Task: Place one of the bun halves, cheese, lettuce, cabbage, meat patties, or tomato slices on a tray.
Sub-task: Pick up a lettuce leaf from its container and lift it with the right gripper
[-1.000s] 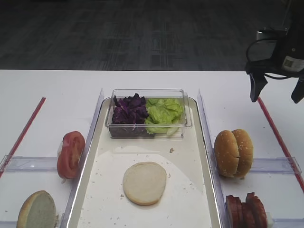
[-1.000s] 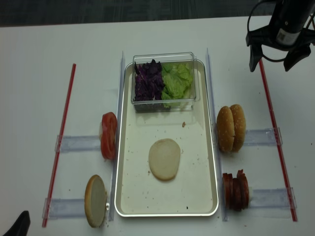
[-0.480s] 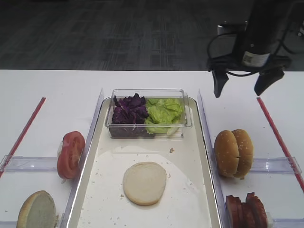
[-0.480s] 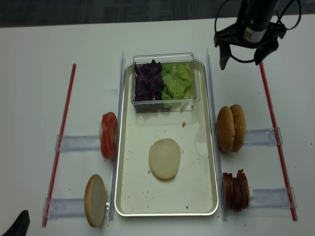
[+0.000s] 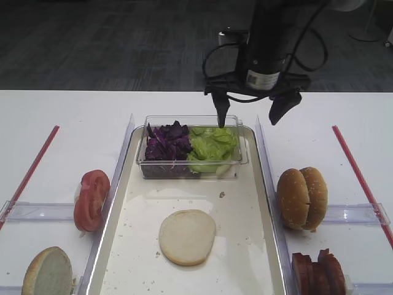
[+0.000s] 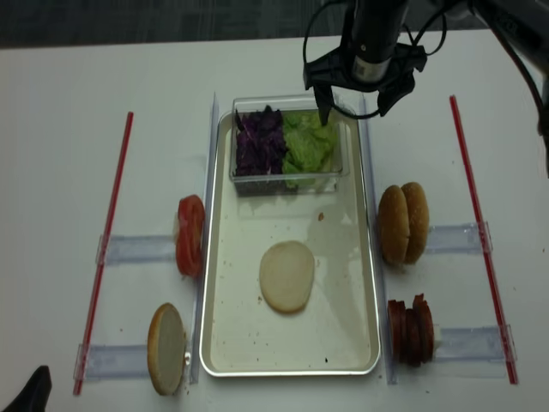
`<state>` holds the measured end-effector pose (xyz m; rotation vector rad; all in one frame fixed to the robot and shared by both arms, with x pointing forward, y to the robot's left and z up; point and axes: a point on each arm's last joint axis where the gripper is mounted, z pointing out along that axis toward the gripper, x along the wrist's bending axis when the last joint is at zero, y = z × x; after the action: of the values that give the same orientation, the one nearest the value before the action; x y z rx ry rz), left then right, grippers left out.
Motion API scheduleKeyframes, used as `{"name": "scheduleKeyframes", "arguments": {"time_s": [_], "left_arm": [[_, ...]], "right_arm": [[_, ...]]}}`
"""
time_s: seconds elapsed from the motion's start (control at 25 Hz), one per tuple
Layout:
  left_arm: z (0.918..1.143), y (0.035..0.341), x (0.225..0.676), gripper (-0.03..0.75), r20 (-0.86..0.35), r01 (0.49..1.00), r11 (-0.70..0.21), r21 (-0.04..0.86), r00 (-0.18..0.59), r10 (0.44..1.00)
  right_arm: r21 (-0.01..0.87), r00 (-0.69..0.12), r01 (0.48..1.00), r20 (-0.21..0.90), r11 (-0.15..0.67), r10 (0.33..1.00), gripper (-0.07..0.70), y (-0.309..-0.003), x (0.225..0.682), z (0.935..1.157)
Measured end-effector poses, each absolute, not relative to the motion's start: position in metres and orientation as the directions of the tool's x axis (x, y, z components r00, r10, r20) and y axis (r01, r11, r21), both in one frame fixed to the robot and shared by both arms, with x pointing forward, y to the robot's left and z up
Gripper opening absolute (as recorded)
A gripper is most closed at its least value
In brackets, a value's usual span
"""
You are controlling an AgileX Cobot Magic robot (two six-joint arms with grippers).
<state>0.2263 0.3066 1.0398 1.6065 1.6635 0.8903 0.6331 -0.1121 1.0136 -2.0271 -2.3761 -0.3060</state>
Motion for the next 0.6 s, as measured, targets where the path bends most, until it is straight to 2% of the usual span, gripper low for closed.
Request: {"name": "scheduleKeyframes", "arguments": {"time_s": [0.6], "left_arm": [[1.04, 0.307, 0.226, 0.689, 0.004, 0.557, 0.018, 0.83, -0.037, 0.999]], "right_arm": [[0.184, -0.163, 0.973, 0.101, 0.143, 0.981, 0.666, -0.049, 0.641, 0.997]]}}
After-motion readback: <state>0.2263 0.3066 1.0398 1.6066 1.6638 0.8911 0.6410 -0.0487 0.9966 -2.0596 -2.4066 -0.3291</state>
